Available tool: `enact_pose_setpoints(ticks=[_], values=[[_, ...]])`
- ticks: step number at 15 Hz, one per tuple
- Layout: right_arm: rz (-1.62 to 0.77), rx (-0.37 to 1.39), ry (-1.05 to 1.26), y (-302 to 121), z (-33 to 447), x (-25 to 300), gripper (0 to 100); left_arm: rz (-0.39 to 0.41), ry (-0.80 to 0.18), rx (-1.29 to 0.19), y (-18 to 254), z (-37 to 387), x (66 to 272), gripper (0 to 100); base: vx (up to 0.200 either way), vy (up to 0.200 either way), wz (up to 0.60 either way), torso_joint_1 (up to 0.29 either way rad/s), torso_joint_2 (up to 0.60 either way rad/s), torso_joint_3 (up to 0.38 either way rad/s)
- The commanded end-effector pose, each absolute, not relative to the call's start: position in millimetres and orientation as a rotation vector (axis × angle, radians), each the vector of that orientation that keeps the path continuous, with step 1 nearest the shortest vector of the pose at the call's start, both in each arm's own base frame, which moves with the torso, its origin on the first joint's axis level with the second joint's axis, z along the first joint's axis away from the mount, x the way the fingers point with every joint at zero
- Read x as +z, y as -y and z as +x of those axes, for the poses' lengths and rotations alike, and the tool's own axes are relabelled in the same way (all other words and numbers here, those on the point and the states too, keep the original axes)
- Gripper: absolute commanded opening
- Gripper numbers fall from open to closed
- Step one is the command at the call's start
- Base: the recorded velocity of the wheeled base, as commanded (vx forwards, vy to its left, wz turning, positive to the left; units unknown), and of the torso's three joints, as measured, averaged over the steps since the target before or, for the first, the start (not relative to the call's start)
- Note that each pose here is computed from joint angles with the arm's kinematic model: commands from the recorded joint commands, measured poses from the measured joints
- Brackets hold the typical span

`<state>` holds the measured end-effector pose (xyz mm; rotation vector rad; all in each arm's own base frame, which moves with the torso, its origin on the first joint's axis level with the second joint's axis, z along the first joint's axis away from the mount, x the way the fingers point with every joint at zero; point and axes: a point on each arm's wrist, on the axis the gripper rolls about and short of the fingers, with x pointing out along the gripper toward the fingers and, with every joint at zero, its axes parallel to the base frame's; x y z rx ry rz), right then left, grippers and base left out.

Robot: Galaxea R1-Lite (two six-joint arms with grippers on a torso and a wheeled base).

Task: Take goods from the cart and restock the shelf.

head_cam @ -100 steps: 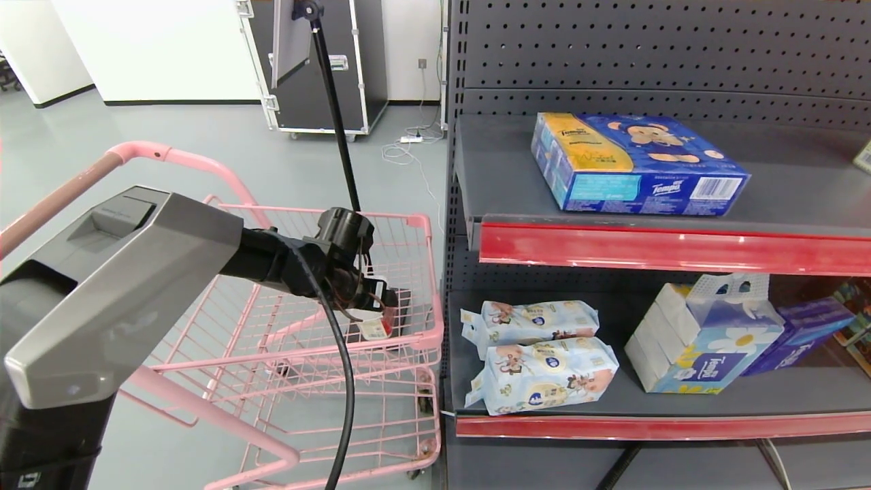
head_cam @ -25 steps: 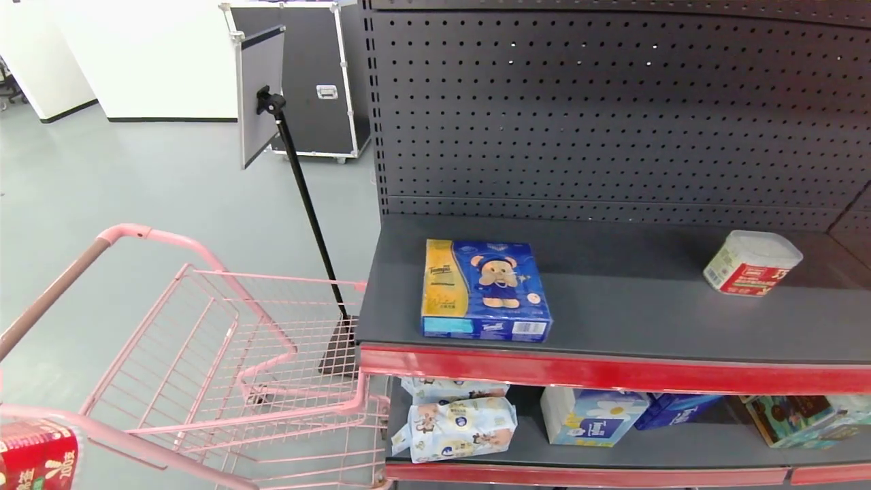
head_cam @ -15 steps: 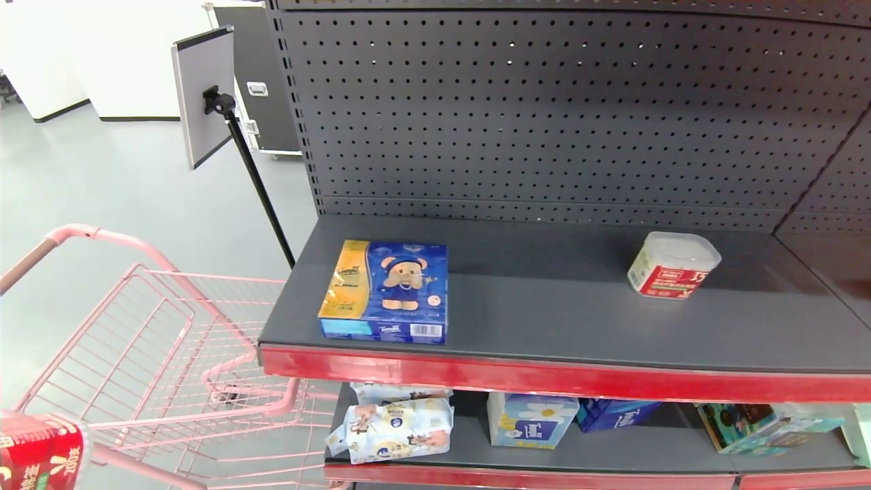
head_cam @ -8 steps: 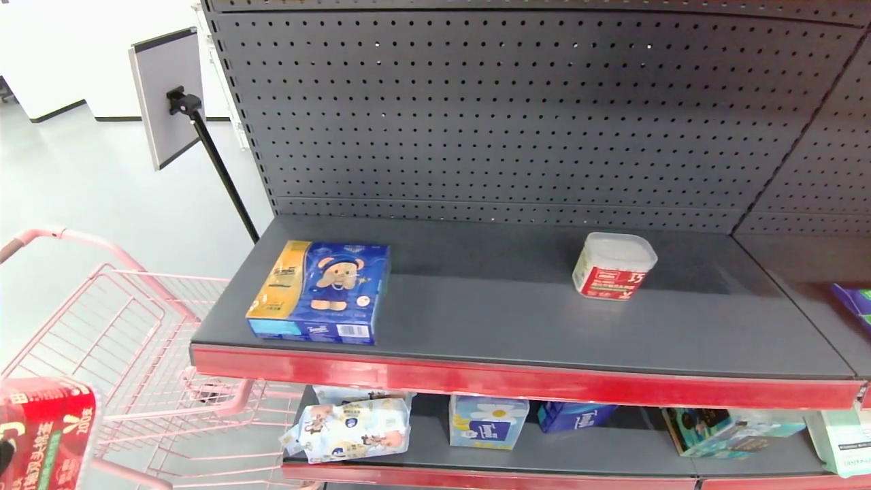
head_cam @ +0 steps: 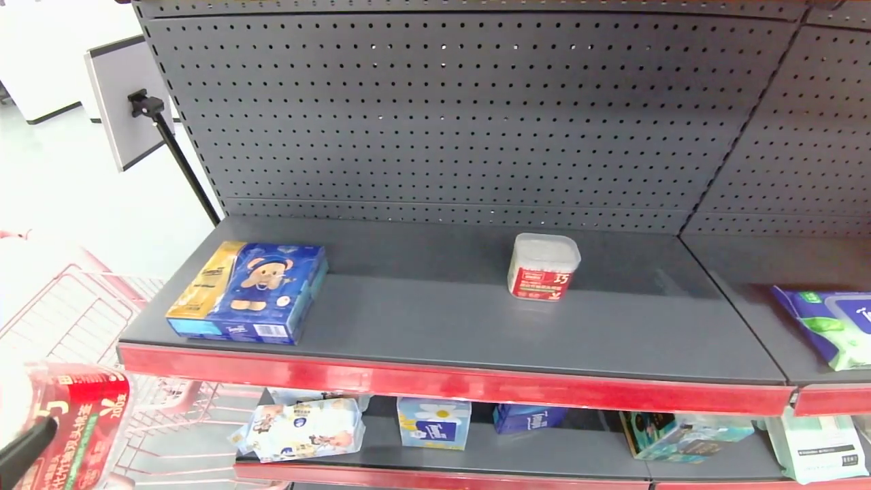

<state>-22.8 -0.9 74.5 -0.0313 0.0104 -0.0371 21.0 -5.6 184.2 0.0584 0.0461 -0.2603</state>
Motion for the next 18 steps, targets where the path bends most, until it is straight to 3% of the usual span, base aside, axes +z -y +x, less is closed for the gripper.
enact_pose_setpoints(ticks=[1,4,13,18], values=[[-0.032,-0.037,-0.011,0.9,-22.7,74.6,100,0.06,-0.06,-0.261,6.2,23.9,184.2,0,0.0,-0.2,0.0,0.002,0.0,0.007],[-0.031,-0.037,-0.011,0.9,-22.7,74.6,100,0.061,-0.062,-0.261,6.2,23.9,183.7,0,0.0,-0.2,0.0,0.005,0.0,0.002],[-0.032,-0.037,-0.011,0.9,-22.7,74.6,100,0.099,-0.069,-0.263,6.6,25.8,183.3,0,0.0,0.0,0.0,0.0,0.0,0.0],[-0.032,-0.035,-0.011,0.9,-22.7,74.6,100,0.108,-0.076,-0.263,6.8,27.0,182.7,0,0.16,0.0,0.0,-0.003,0.0,0.003]])
